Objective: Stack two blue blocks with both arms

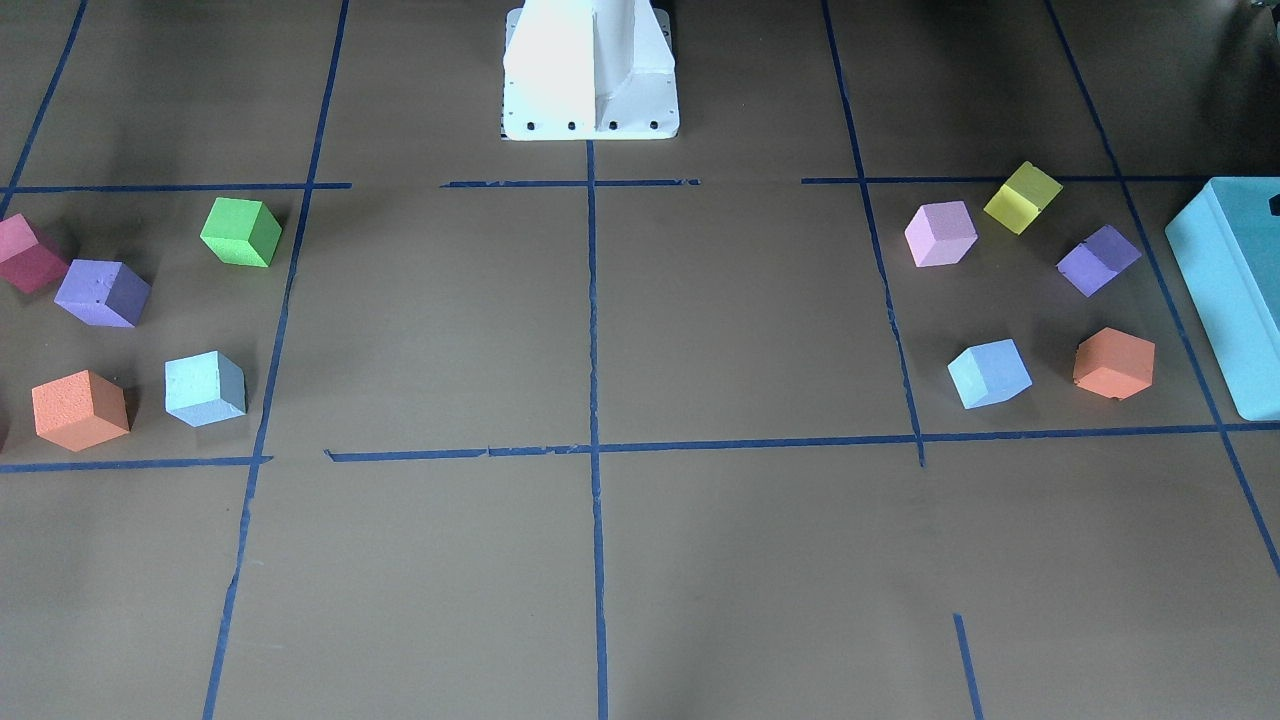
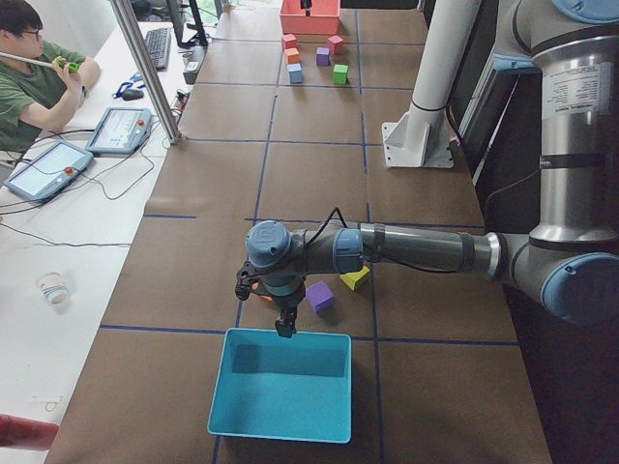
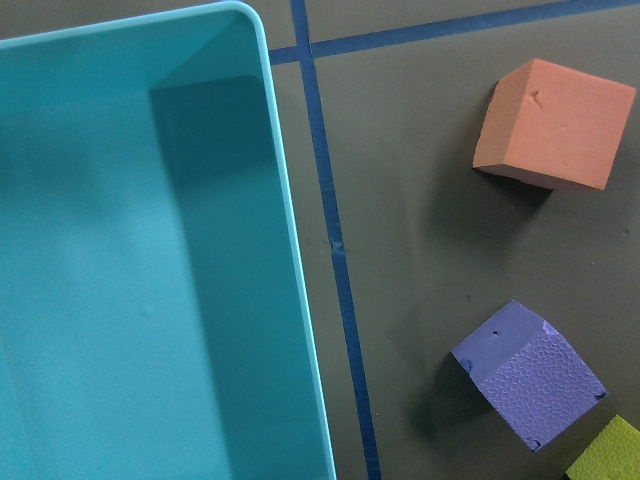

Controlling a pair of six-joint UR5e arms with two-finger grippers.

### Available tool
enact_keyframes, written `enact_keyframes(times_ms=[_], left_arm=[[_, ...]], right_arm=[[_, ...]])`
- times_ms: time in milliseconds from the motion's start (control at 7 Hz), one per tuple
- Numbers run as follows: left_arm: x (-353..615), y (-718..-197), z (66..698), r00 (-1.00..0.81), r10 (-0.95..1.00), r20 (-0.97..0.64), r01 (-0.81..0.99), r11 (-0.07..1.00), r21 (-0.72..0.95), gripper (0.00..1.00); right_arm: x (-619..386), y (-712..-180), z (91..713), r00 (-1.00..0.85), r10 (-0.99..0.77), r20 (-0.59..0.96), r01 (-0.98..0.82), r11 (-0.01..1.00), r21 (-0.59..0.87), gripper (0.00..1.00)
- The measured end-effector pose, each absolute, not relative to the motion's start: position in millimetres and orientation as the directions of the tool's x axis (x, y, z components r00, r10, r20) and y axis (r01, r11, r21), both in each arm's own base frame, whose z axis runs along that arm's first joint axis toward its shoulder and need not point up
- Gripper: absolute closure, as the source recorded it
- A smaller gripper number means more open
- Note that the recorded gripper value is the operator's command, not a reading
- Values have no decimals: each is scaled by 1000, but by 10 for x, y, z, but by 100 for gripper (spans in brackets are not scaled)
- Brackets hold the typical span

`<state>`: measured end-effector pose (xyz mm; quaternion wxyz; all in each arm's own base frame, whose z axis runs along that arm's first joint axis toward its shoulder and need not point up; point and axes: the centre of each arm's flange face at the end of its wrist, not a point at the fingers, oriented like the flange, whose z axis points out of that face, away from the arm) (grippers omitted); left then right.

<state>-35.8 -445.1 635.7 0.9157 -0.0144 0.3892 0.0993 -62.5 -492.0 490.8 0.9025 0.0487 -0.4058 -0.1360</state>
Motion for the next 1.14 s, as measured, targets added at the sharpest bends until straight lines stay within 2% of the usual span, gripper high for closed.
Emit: enact_keyframes(times_ms=[429,1143], left_arm=[[-356,-4455,6348,676,174,-716,-192,980,56,0],[-356,-4456,6347,675,174,-716,-193,980,57,0]], right_arm=[[-1641,-4931,4556,651,-201,732,92,978,187,0],[-2624,-4856,4688,694,-211,688,76,972,221,0]])
